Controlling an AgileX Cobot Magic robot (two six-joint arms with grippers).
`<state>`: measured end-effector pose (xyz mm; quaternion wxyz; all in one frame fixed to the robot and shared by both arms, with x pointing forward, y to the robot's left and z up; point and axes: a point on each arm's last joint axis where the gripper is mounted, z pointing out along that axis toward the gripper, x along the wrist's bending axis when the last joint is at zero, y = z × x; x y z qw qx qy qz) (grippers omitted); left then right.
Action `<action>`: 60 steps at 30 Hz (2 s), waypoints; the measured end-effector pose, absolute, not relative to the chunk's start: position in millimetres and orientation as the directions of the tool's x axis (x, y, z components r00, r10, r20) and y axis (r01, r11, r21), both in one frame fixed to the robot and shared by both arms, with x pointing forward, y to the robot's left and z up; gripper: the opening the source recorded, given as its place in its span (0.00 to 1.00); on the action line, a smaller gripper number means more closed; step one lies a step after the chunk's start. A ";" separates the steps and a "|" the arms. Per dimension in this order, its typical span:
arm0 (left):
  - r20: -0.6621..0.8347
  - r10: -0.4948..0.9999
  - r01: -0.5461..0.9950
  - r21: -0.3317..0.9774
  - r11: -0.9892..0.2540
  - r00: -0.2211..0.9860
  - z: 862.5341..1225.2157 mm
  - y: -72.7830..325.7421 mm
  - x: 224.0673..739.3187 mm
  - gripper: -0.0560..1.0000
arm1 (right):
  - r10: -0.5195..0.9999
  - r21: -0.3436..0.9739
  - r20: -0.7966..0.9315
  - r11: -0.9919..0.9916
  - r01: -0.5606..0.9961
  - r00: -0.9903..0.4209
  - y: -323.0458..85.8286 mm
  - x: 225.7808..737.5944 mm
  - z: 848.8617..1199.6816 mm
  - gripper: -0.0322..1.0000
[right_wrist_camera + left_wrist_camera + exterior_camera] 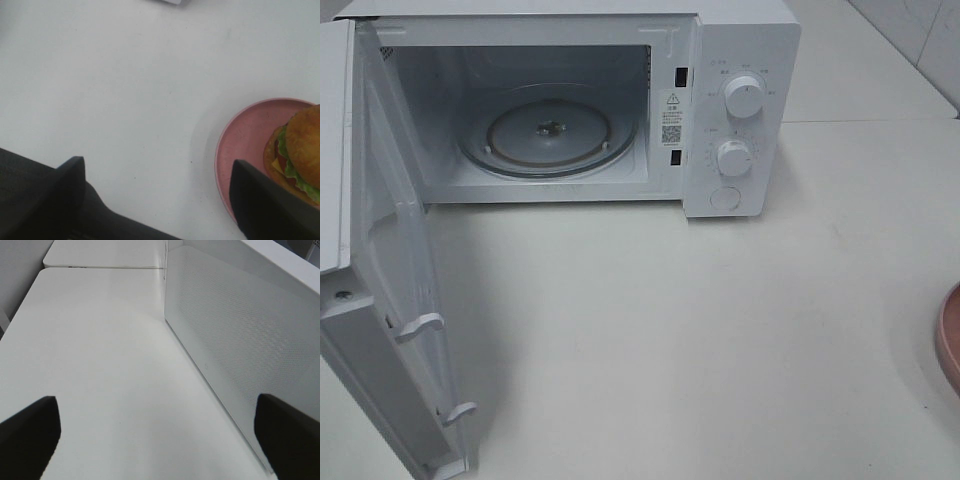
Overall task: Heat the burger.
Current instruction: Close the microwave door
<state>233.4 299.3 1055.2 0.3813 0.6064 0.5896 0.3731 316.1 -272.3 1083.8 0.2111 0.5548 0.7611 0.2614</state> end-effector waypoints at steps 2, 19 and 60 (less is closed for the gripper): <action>0.003 1.000 0.431 0.902 -0.014 0.026 1055.2 299.3 233.4 0.97 | 0.956 0.692 -0.017 0.223 0.687 -0.293 -279.4 302.3 1089.8 0.77; 0.003 1.000 0.431 0.902 -0.014 0.026 1055.2 299.3 233.4 0.97 | 0.995 0.810 0.049 0.009 0.587 -0.083 -302.0 260.3 1091.1 0.77; 0.003 1.000 0.431 0.902 -0.014 0.026 1055.2 299.3 233.4 0.97 | 0.999 0.868 0.034 -0.029 0.495 -0.001 -307.2 231.1 1049.4 0.77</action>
